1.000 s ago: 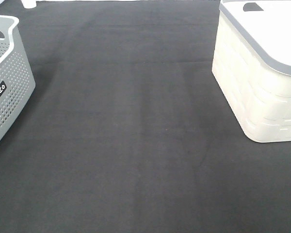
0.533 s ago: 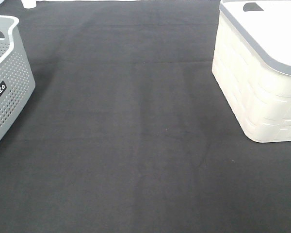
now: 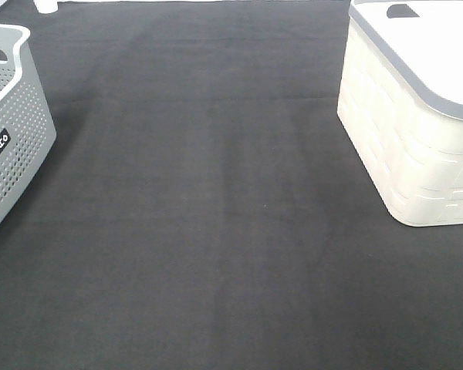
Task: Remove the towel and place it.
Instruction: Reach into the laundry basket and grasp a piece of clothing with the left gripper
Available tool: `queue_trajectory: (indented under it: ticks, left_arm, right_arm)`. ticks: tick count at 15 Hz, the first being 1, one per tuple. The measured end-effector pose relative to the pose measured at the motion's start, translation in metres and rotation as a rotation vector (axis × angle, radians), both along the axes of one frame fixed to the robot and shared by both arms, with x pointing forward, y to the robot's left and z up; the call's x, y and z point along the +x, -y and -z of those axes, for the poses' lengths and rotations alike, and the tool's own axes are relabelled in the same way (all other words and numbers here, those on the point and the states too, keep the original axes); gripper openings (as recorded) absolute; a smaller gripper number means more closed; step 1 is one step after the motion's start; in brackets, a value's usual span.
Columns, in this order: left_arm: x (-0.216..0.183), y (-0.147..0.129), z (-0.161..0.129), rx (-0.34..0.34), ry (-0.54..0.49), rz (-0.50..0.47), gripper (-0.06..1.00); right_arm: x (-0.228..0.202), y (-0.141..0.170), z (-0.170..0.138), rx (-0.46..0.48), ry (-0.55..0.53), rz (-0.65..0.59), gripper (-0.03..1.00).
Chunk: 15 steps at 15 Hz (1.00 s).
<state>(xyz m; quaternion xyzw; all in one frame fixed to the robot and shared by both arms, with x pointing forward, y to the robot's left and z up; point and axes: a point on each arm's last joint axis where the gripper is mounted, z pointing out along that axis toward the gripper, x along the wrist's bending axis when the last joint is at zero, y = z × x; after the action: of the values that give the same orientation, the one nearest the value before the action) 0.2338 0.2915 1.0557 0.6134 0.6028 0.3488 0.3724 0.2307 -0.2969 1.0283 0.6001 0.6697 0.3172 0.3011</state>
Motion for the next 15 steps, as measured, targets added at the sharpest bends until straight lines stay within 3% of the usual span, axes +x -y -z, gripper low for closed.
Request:
queue_trajectory:
  ticks: [15]
  left_arm:
    - [0.0,0.0,0.0,0.0,0.0,0.0,0.98]
  right_arm:
    - [0.0,0.0,0.0,0.0,0.0,0.0,0.68]
